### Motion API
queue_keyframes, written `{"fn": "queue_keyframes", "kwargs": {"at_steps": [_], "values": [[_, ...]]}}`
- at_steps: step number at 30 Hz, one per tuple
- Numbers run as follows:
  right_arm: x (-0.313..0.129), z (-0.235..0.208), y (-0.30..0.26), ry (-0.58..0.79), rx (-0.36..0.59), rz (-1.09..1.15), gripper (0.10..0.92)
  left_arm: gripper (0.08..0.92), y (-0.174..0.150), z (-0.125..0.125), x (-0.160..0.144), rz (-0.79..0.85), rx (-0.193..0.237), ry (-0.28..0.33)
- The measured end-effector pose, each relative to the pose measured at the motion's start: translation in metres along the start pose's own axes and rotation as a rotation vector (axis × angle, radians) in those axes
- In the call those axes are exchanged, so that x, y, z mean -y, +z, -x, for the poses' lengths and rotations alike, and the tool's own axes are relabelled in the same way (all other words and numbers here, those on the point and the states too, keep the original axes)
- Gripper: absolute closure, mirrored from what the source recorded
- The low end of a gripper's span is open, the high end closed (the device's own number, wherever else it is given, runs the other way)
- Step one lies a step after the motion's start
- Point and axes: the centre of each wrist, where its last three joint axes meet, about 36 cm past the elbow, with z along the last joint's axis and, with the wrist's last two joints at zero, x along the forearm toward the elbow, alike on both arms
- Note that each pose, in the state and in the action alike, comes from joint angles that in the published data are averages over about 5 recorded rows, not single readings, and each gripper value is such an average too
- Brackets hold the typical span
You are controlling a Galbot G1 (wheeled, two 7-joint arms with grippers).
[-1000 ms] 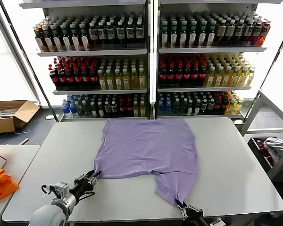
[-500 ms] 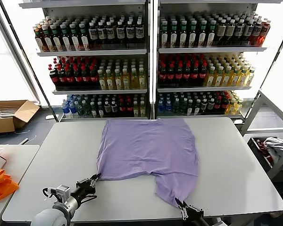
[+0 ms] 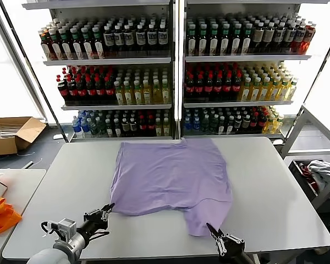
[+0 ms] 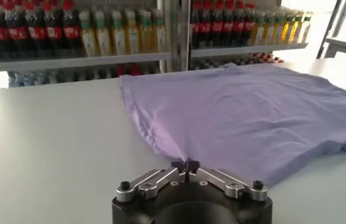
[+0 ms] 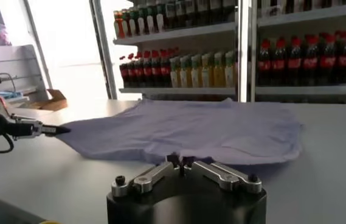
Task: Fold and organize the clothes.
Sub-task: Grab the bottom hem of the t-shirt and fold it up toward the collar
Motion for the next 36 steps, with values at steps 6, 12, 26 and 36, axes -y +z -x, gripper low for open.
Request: {"fn": "queue_keyframes", "kwargs": {"at_steps": [6, 12, 26, 36], "values": [[0.001, -0.028, 0.000, 0.009, -0.011, -0.024, 0.910, 0.913, -0.001, -0.023, 0.007, 0.021, -0.007, -0.007], [0.003, -0.046, -0.001, 0.028, -0.007, -0.035, 0.910, 0.913, 0.002, -0.046, 0.012, 0.036, -0.040, -0.012], [0.024, -0.044, -0.011, 0.069, 0.055, -0.025, 0.910, 0.912, -0.003, -0.067, 0.008, 0.053, -0.111, -0.003], [0.049, 0.002, -0.012, 0.046, 0.094, -0.047, 0.910, 0.913, -0.022, -0.041, -0.006, 0.013, -0.055, 0.039]]}}
